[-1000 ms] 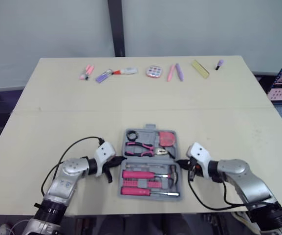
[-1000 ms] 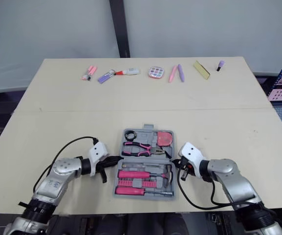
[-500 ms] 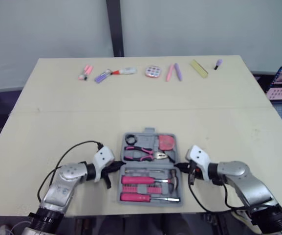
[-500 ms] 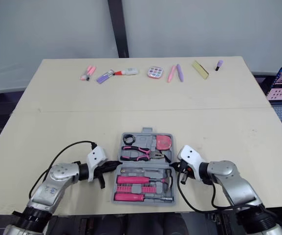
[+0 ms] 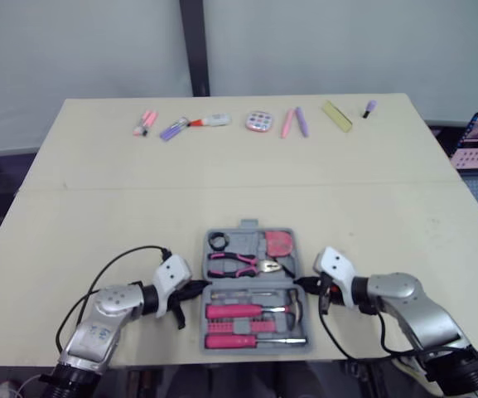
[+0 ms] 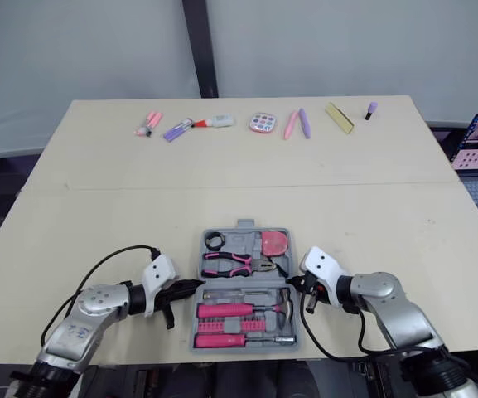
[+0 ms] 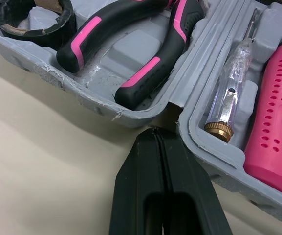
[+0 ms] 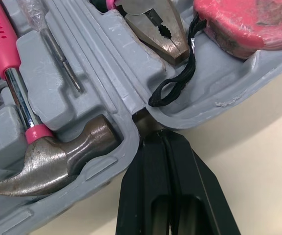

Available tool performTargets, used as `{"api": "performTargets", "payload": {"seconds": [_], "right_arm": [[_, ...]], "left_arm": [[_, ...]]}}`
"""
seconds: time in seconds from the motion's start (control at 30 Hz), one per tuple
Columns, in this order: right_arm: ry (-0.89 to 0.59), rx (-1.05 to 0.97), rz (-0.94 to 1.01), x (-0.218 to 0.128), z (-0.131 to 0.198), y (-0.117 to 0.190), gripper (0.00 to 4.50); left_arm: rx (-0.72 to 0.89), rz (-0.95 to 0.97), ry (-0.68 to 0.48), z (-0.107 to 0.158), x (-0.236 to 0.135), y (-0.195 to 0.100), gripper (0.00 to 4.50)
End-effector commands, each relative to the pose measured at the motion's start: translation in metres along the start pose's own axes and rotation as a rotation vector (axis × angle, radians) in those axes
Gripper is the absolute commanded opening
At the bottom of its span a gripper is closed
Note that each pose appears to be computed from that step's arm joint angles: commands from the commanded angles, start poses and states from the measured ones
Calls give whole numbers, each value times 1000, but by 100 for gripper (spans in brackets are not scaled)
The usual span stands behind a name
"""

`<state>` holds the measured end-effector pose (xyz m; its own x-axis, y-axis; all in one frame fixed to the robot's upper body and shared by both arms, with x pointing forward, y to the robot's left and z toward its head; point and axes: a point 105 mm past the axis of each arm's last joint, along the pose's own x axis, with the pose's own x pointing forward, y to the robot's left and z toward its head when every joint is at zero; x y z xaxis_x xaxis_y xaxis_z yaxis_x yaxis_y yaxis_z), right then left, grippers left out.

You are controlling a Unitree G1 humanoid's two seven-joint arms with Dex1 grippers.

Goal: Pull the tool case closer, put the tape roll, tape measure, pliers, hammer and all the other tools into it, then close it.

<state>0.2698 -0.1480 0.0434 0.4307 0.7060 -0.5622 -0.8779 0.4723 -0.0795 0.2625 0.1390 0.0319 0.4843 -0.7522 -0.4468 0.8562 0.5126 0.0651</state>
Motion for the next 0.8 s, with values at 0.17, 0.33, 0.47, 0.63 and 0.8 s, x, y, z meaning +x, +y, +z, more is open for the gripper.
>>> {"api": "performTargets", "payload": {"seconds": [0.17, 0.33, 0.47, 0.63, 0.8], "right_arm": [[-22, -19, 83, -1, 7, 17, 6], [-20, -18, 83, 0, 7, 17, 6], [-20, -19, 83, 0, 7, 17, 6], [-23, -21, 76, 1, 8, 15, 6], [-28, -23, 69, 1, 9, 14, 6]], "left_arm": [[-3, 0, -6, 1, -3, -6, 0], [-11, -1, -6, 0, -4, -10, 0], [-15, 0, -5, 0, -4, -11, 0], [-18, 3, -4, 1, -5, -11, 0], [-20, 6, -4, 1, -5, -11, 0]]}}
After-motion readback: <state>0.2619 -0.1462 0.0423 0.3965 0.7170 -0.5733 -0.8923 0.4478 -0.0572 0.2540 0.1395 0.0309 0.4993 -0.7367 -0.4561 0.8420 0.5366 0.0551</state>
